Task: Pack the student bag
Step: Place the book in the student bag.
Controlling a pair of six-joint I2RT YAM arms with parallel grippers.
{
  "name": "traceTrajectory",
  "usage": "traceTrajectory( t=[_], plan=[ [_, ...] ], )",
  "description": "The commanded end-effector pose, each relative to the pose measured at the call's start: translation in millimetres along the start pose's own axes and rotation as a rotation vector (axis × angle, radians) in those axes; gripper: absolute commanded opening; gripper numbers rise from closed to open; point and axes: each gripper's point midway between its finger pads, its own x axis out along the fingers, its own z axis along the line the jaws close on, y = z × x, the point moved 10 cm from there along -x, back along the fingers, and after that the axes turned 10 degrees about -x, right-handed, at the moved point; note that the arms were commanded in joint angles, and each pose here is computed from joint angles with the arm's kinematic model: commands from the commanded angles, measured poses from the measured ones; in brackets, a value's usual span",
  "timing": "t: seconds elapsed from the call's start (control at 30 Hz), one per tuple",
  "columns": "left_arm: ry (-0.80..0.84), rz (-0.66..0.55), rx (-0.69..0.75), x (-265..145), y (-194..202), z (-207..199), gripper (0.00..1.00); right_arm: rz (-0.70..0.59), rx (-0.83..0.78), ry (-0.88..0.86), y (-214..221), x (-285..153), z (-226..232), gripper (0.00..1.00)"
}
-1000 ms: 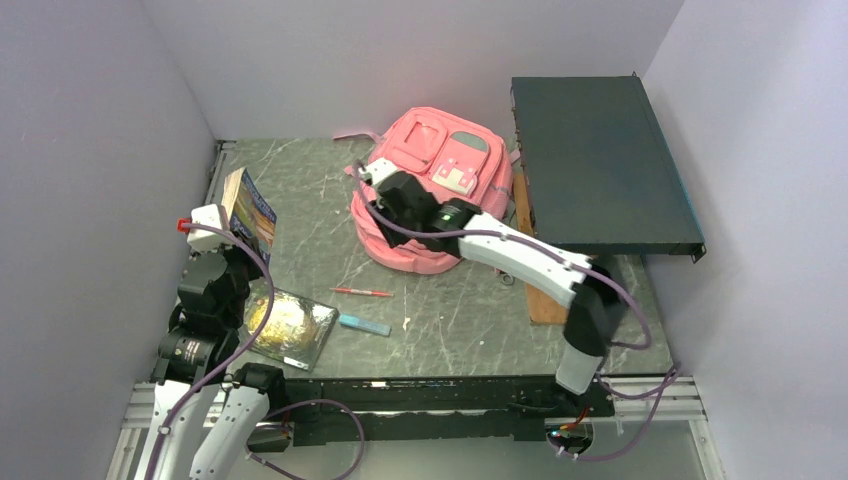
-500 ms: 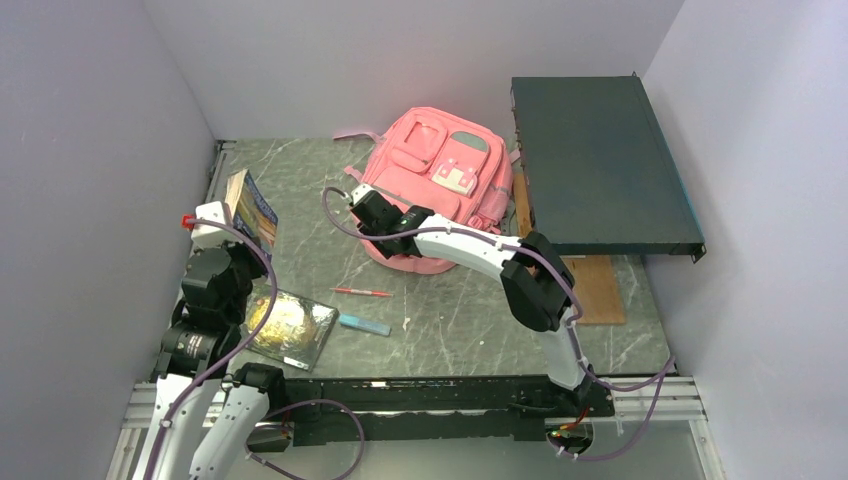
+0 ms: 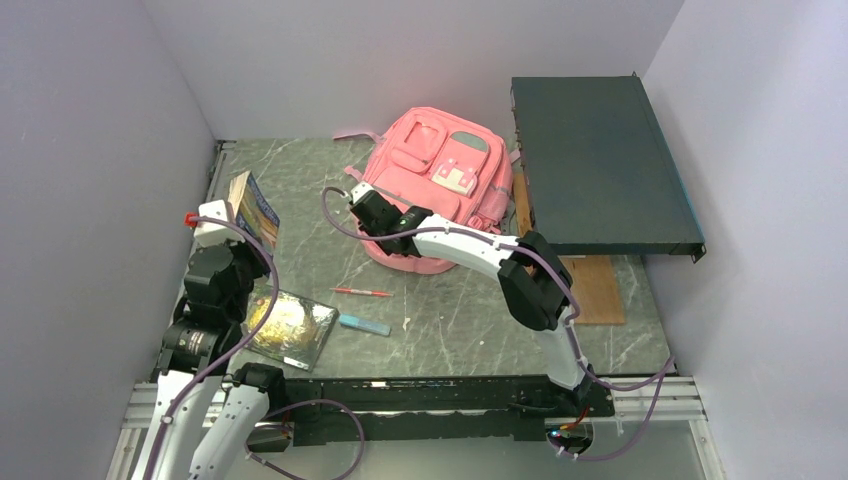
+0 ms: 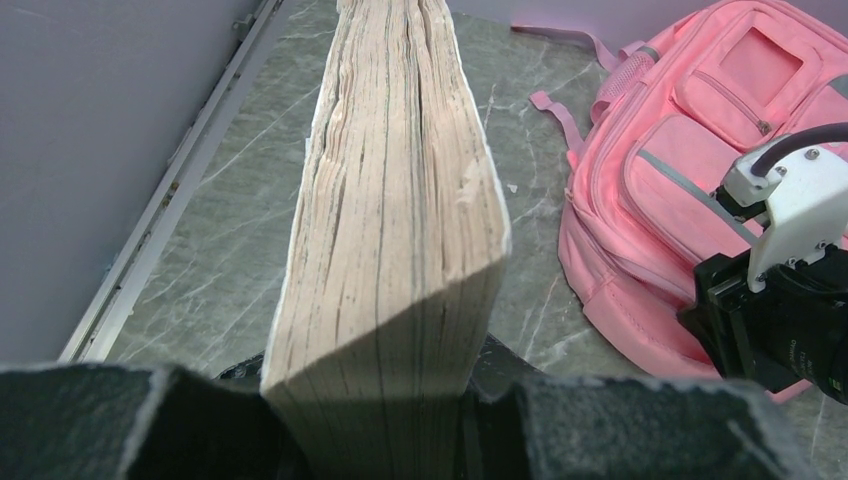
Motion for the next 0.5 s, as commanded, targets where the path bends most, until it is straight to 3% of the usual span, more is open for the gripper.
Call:
traceTrajectory(
  t=[0.0, 0.07, 0.27, 0.47],
  plan=[
    [0.049, -0.111, -0.057, -2, -21, -9, 0.00, -0.063, 0.034, 0.044, -16, 2, -14, 0.30],
    [0.050, -0.112, -0.057, -2, -21, -8, 0.00, -0.047, 0.017, 0.021, -14, 5, -12, 0.16],
    [0.052, -0.091, -0.052, 2, -19, -10, 0.00, -0.102, 0.063, -0.035, -24, -19, -18, 0.00],
    [0.081, -0.048, -0.055, 8, -15, -15, 0.00, -0.184, 0.110, -0.068, -40, -49, -39, 0.00]
  ],
)
